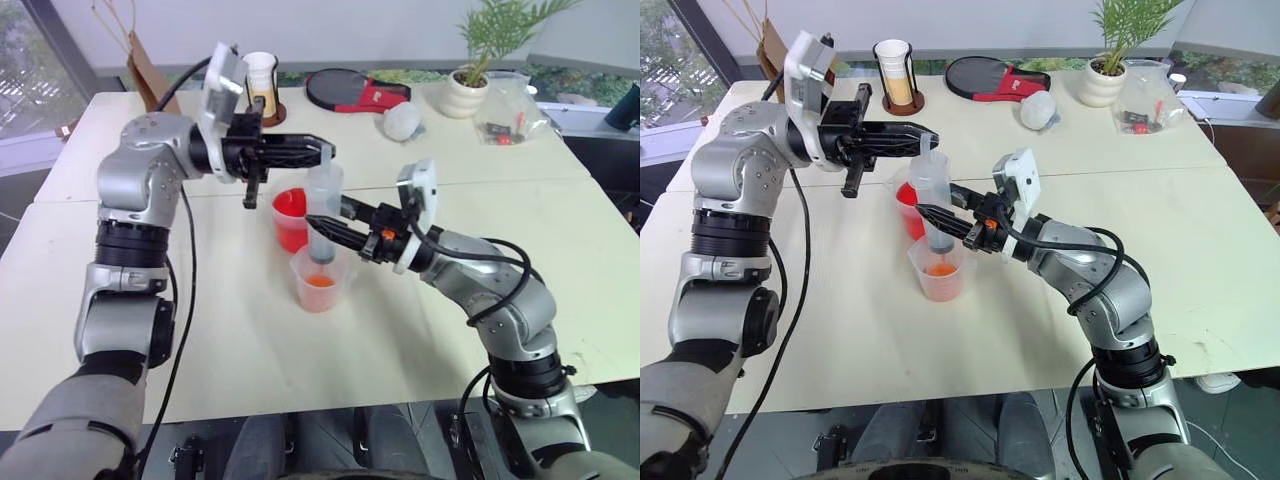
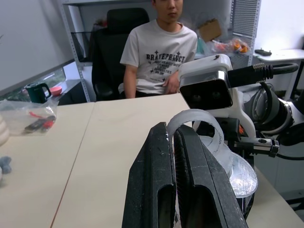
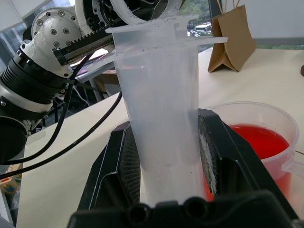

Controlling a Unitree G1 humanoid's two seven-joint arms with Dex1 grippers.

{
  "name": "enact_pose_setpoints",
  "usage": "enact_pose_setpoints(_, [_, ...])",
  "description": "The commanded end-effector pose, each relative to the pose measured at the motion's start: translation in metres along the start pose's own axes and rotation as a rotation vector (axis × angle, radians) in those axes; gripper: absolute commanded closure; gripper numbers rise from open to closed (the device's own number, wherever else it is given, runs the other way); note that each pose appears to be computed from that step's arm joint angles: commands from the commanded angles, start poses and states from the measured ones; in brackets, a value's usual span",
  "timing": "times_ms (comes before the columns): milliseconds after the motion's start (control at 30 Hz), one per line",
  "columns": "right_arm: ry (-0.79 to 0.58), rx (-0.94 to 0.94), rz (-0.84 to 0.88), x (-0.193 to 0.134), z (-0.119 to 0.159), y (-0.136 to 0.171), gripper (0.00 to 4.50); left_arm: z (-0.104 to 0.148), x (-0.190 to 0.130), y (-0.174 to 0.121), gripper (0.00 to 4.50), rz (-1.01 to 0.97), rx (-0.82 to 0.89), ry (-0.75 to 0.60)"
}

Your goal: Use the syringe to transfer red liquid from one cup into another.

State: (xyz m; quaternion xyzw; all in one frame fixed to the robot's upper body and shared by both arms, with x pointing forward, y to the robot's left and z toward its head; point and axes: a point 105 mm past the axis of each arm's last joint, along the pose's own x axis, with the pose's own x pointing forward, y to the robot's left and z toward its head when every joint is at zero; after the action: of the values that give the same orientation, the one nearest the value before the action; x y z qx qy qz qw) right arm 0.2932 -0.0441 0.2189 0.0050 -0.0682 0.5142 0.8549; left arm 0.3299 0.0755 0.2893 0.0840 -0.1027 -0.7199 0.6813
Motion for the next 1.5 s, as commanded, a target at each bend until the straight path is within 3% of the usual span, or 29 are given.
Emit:
enact_pose_setpoints(33, [-0.163,-0.119,0.011,-0.002,0.051,0.005,3.13,-0.019,0.013,-0.007,4.47,-0.071,-0.059,0.057])
enact_pose_setpoints(67, [-0.163,-0.112,0.013,-0.003,0.051,0.006,3.13,-0.015,0.011,-0.005,4.47,-0.062,-0.072,0.037])
enact_pose_setpoints(167, [-0.156,-0.097,0.024,-0.005,0.050,0.010,3.13,-0.001,0.001,0.001,3.58,-0.032,-0.098,-0.019])
enact_pose_setpoints(333, [-0.168,-0.014,0.041,-0.010,0.054,0.018,3.13,0.025,-0.023,0.011,1.18,0.045,-0.107,-0.097])
enact_pose_setpoints(433, [-0.213,0.099,0.050,-0.014,0.063,0.021,3.13,0.033,-0.047,0.010,1.18,0.085,-0.125,-0.096])
enact_pose_setpoints(600, [-0.307,0.239,-0.014,-0.018,0.084,0.007,3.13,0.024,-0.078,0.008,1.18,0.176,-0.130,-0.004])
enact_pose_setpoints(667, [-0.344,0.338,-0.125,-0.026,0.102,-0.028,3.13,0.016,-0.089,0.002,1.18,0.209,-0.125,0.066])
enact_pose_setpoints(733, [-0.237,0.360,-0.295,-0.040,0.109,-0.077,3.13,0.012,-0.091,-0.008,1.18,0.209,-0.115,0.118])
enact_pose_setpoints(867, [0.165,0.475,-0.529,-0.078,0.070,-0.132,3.13,0.002,-0.081,-0.025,1.18,0.195,-0.086,0.190])
enact_pose_setpoints(1067, [0.579,0.678,-0.674,-0.118,0.005,-0.151,3.13,-0.022,-0.069,-0.044,1.18,0.232,-0.074,0.239])
enact_pose_setpoints(1267, [0.756,0.673,-0.626,-0.116,-0.020,-0.148,3.13,-0.033,-0.066,-0.054,1.18,0.270,-0.108,0.229])
enact_pose_setpoints(1500, [0.824,0.706,-0.666,-0.121,-0.047,-0.160,3.13,-0.039,-0.063,-0.059,1.18,0.295,-0.126,0.218])
